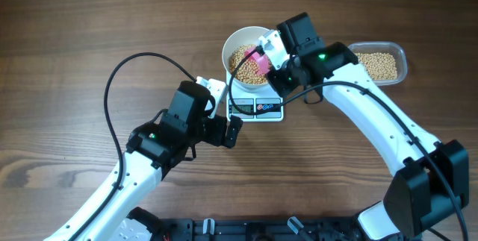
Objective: Scoop item into bowl and weigh 150g on scale
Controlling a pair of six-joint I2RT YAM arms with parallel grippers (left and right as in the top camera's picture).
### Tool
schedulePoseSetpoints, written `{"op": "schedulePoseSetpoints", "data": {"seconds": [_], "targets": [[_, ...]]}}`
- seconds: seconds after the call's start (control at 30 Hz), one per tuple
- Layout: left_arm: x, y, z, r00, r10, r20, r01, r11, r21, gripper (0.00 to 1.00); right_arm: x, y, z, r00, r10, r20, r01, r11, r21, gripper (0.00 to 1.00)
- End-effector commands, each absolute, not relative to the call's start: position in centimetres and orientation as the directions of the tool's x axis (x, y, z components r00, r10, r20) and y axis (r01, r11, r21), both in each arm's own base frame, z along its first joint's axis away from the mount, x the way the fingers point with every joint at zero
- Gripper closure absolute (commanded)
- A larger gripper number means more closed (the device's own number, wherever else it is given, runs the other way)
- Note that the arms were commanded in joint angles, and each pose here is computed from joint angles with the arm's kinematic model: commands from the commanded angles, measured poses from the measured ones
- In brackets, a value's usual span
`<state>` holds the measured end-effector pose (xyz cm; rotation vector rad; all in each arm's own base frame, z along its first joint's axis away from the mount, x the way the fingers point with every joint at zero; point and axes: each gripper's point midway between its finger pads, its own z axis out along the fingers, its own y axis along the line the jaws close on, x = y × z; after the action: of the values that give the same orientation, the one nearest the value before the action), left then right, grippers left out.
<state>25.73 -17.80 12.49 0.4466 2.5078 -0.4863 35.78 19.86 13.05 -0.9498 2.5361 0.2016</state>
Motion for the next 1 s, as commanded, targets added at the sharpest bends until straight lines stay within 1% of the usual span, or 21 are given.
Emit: {"op": "schedulePoseSetpoints", "data": {"seconds": [0.0, 0.23, 0.33, 0.67, 0.87, 0.97], "targets": [[26.1, -18.1, 13.2, -0.783, 0.221, -0.581, 0.422, 0.875, -0.236, 0.0, 36.4, 20.4, 13.3, -0.699, -0.552, -0.454, -0.627, 0.779, 0.017, 0.96], [26.1, -18.1, 13.2, -0.783, 0.221, -0.581, 0.422, 0.875, -0.236, 0.0, 37.3, 20.1, 13.9, -0.793, -0.379, -0.476, -0.477, 0.873, 0.1, 0.96], [26.1, -18.1, 13.2, -0.783, 0.221, -0.581, 0.422, 0.875, -0.236, 0.0, 37.4, 19.6, 14.1, -0.81, -0.344, -0.474, -0.444, 0.889, 0.113, 0.96], [26.1, -18.1, 13.2, -0.783, 0.221, -0.581, 0.422, 0.875, -0.236, 0.0, 37.9, 18.7, 18.8, -0.752, -0.298, -0.588, -0.438, 0.893, 0.108, 0.96], [26.1, -18.1, 13.2, -0.783, 0.221, -0.581, 0.422, 0.875, -0.236, 0.0, 36.6, 20.6, 19.3, -0.754, -0.298, -0.586, -0.5, 0.838, 0.217, 0.96], [26.1, -18.1, 13.2, -0.783, 0.221, -0.581, 0.423, 0.875, -0.236, 0.0, 37.1, 19.8, 19.1, -0.73, -0.338, -0.594, -0.509, 0.849, 0.143, 0.96]]}}
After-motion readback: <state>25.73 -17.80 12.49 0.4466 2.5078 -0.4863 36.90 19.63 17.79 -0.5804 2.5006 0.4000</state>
